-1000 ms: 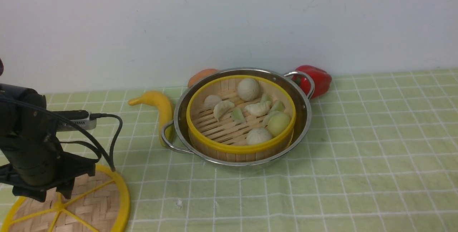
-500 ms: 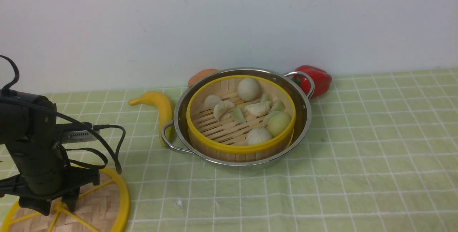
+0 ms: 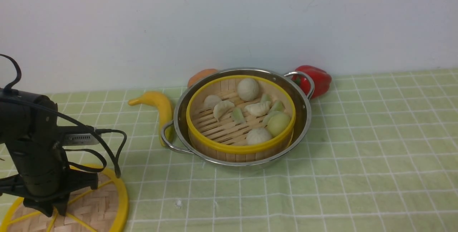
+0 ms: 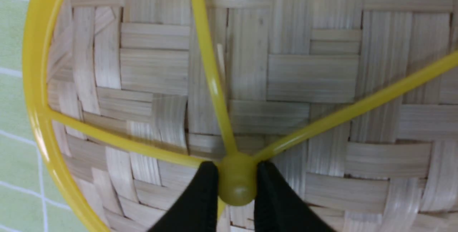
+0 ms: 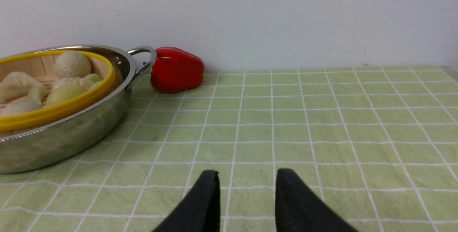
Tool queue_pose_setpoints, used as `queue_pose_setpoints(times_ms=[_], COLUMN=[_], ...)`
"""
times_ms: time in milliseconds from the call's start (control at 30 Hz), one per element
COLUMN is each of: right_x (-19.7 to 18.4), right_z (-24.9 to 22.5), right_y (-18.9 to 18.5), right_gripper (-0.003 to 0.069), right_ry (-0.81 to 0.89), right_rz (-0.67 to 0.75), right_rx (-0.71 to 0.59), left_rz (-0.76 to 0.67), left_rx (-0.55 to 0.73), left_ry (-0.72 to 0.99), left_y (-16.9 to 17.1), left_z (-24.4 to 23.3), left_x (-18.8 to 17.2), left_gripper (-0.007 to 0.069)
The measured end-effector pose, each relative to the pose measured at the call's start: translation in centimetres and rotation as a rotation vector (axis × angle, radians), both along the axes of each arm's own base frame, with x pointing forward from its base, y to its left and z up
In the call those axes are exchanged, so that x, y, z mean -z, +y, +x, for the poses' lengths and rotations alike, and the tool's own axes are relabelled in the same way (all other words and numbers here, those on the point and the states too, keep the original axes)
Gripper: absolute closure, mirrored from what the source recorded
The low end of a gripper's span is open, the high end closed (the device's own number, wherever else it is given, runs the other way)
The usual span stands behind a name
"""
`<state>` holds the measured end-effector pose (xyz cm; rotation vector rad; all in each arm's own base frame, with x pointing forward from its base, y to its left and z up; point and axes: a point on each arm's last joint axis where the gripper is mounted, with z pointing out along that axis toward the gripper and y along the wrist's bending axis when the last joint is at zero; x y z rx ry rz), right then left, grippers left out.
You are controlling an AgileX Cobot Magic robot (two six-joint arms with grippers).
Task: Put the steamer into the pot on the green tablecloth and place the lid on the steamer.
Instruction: 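Grasp the bamboo steamer lid lying on the table by its centre knob, then place the yellow bamboo steamer lid onto the steamer in the pot with the left gripper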
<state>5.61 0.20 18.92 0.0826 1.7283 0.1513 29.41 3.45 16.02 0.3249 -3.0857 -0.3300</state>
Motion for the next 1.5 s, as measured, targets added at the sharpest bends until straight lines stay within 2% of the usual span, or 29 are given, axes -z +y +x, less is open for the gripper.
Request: queue_pose_setpoints(times_ms=[133,333,567,633,767,967,1033,1133,1200,1267,1400,1500], right_x=[0.0,0.0,0.0,0.0,0.0,0.0,0.0,0.0,0.0,0.0,0.0,0.0], right_z=[0.0,0.0,0.0,0.0,0.0,0.0,0.0,0.0,0.0,0.0,0.0,0.0], right_y=[0.0,0.0,0.0,0.0,0.0,0.0,0.0,0.0,0.0,0.0,0.0,0.0], right_gripper=[0.0419,0.0419,0.0419,0.0419,0.0419,0.0419,0.0419,0.0419,0.0419,0.0419,0.0419,0.0419], right_ry=[0.000,0.000,0.000,0.000,0.000,0.000,0.000,0.000,0.000,0.000,0.000,0.000], right_rz=[0.000,0.001,0.001,0.001,-0.007,-0.009,-0.009,-0.009,-0.009,-0.009,-0.009,-0.009], right_rx=[0.000,0.000,0.000,0.000,-0.001,-0.001,-0.001,-0.001,-0.001,-0.001,-0.001,-0.001], left_rz=[0.002,-0.005,-0.011,-0.009,-0.066,-0.216,-0.258,-0.269,-0.270,-0.274,-0.263,-0.259], left_rx=[0.006,0.081,0.163,0.197,0.272,0.510,0.635,0.793,0.839,0.953,1.081,1.122], left_ry=[-0.001,-0.046,-0.191,-0.251,-0.330,-0.466,-0.494,-0.482,-0.474,-0.460,-0.461,-0.472], left_y=[0.0,-0.1,-0.3,-0.4,-1.0,-4.7,-7.1,-10.3,-11.3,-14.0,-17.4,-19.0], left_z=[-0.2,0.1,1.8,2.3,3.3,4.5,5.1,6.1,6.5,7.4,8.6,9.2], left_x=[-0.4,-2.5,-8.5,-11.4,-14.7,-18.2,-18.9,-18.5,-18.2,-17.5,-16.4,-15.9], left_gripper=[0.0508,0.0508,0.0508,0.0508,0.0508,0.0508,0.0508,0.0508,0.0508,0.0508,0.0508,0.0508])
